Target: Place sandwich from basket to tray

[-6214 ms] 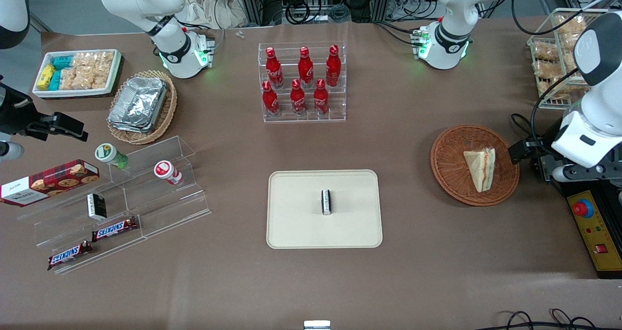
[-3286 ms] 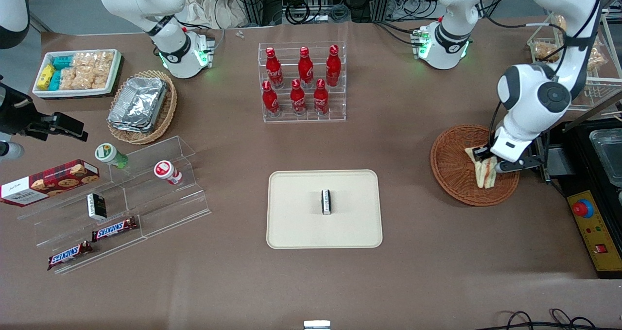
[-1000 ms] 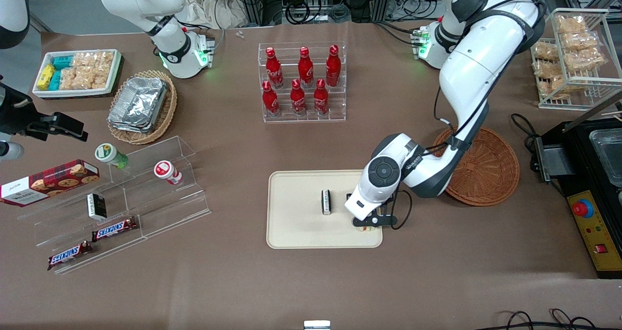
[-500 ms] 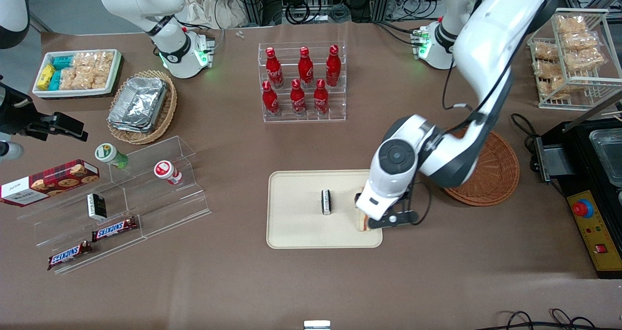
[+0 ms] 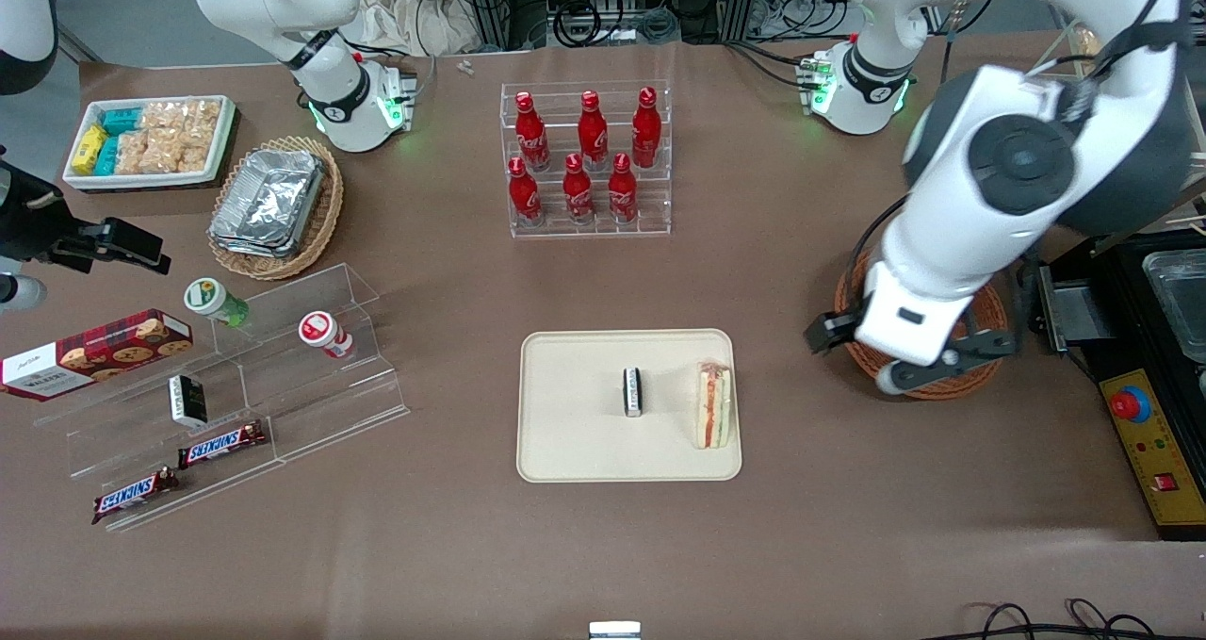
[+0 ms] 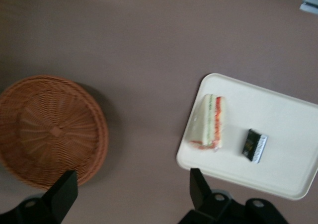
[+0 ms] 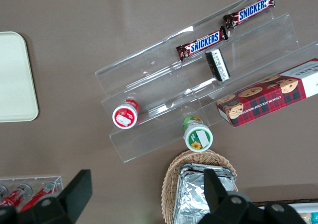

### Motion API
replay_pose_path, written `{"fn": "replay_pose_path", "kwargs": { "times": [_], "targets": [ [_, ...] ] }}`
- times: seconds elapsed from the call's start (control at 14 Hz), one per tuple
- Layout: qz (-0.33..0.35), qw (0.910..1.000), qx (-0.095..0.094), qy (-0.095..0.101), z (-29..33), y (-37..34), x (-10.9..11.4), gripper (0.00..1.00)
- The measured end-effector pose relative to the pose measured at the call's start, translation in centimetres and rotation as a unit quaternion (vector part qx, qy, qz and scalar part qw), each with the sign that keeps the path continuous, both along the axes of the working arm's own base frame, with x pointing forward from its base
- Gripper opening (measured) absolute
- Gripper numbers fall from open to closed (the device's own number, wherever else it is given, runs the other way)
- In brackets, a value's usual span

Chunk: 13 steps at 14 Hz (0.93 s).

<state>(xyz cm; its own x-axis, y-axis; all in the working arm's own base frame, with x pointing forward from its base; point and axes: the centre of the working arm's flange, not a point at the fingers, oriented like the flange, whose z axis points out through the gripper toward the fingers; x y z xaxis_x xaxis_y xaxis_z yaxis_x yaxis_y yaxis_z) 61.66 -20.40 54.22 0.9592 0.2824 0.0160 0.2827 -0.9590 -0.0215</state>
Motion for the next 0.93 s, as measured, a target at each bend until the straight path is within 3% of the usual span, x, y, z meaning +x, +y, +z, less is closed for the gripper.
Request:
{"fn": "replay_pose_path", "kwargs": {
  "times": [0.21, 0.36, 0.57, 0.79, 0.93],
  "targets": [
    [-0.043, 0.9986, 0.002, 0.03, 1.8, 8.0, -0.4, 1.0],
    [-0.063, 0.9972, -0.003, 0.04, 2.3, 12.9, -1.0, 1.0],
    [-0.102, 0.9941, -0.011, 0.036, 2.9, 16.2, -2.9, 1.0],
    [-0.128, 0.9916, -0.006, 0.018, 2.7, 17.1, -4.4, 1.0],
    [-0.169, 0.9855, 0.005, 0.019, 2.8, 17.5, -4.4, 1.0]
  ]
}}
